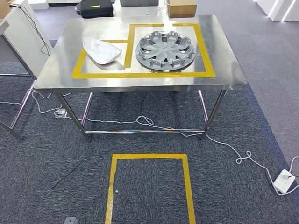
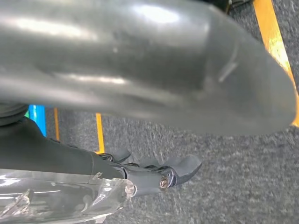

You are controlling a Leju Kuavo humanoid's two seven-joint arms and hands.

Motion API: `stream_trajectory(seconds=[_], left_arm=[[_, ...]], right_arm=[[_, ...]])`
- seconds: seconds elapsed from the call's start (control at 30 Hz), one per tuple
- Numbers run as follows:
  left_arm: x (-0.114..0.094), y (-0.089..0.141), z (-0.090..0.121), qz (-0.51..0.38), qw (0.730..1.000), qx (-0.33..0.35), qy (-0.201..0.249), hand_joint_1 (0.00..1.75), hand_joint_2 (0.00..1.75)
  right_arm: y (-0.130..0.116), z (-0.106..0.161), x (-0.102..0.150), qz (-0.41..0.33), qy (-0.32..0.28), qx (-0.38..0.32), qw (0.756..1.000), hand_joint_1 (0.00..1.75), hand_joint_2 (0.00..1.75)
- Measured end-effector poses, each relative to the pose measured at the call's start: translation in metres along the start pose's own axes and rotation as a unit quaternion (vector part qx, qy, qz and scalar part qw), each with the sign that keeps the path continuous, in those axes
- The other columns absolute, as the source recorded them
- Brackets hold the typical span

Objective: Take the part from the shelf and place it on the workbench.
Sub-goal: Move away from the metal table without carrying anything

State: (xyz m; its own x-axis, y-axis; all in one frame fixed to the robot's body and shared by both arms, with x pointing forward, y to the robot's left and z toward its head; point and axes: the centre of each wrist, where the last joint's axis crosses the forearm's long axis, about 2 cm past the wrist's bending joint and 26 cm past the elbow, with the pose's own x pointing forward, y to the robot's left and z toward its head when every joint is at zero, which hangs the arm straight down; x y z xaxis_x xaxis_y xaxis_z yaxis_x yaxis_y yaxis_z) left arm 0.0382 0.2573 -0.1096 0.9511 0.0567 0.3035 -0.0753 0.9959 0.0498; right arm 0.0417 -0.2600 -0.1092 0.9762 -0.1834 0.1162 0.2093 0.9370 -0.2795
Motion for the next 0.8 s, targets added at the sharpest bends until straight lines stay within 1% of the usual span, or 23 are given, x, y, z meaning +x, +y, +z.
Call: stream_trajectory(seconds=[0.23,0.4,0.8], left_arm=[[-0.0004,-0.0002,0.0001,0.0,1.0,0.0,0.0,0.0,0.0],[0.0029,-0.0005,-0.0005,0.0,1.0,0.0,-0.004,0.0,0.0],[0.0001,-0.0007,0.0001,0.0,1.0,-0.002,-0.005,0.0,0.0]], right_arm=[[-0.0002,-0.0001,-0.0016,0.0,0.001,0.0,1.0,0.0,0.0],[0.0,0.0,-0.0003,0.0,0.0,0.0,1.0,0.0,0.0],[0.0005,0.0,-0.0022,0.0,-0.01,0.014,1.0,0.0,0.0]])
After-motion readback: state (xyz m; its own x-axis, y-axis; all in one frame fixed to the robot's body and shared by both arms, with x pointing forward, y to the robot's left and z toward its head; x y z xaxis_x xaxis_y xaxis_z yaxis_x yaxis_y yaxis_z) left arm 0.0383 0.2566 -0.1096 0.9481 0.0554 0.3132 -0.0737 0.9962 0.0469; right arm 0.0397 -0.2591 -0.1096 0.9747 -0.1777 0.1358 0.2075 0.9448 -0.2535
